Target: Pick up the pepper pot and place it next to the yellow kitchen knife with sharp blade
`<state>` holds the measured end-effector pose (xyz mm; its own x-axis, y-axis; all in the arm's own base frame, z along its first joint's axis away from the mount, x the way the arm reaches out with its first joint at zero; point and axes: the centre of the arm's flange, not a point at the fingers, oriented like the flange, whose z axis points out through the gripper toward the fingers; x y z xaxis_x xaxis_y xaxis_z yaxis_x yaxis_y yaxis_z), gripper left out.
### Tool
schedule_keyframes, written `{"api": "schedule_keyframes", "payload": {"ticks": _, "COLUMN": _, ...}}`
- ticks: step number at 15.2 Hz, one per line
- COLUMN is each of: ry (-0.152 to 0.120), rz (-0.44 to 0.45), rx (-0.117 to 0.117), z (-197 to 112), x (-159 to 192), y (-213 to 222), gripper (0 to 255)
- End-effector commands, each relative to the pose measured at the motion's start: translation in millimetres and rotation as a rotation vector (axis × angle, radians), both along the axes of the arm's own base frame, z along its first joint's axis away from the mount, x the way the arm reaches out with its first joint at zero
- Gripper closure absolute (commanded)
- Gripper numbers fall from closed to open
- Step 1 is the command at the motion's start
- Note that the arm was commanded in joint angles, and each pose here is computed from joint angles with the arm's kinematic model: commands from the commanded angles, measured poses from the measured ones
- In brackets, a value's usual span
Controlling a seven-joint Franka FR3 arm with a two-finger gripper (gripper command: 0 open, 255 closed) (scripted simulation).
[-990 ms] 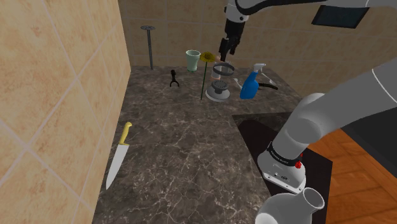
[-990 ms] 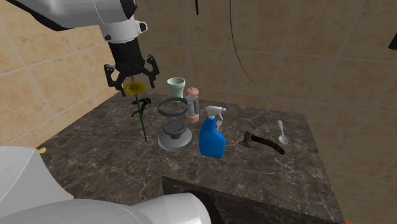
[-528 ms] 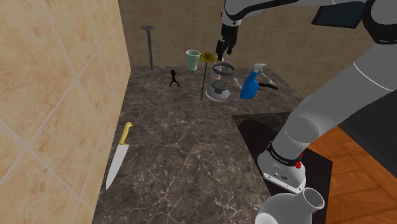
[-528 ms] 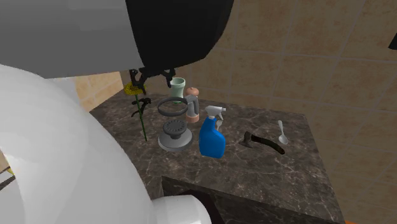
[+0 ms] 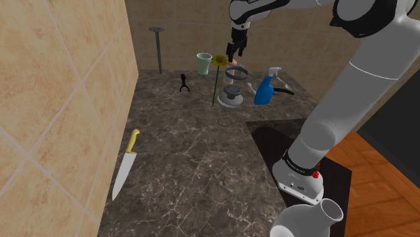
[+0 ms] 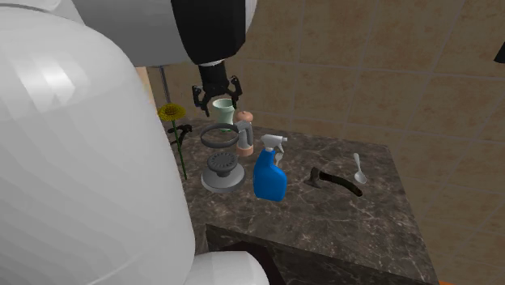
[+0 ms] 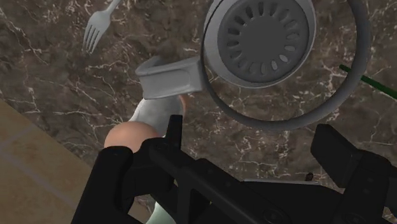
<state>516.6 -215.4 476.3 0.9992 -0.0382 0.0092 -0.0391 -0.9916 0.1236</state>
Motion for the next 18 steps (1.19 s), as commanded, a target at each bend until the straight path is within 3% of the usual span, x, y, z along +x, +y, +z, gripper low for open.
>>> {"api": "schedule_keyframes", "payload": {"ticks": 1, "ry": 0.004, "rz": -0.013, "rx": -0.005, "z": -11.8, "x": 14.9, "y": -24.1, "gripper": 0}}
{"api": "schedule_keyframes", "payload": {"ticks": 8, "ry": 0.017, "rz": -0.057, "rx": -0.022, "z": -41.8, "x": 60.9, "y": -97.8, "gripper": 0}}
{"api": "schedule_keyframes", "payload": {"ticks": 18, "ry": 0.017, "rz": -0.058, "rx": -0.022, "z": -81.8, "x": 60.7, "y": -104.7, "gripper": 0}}
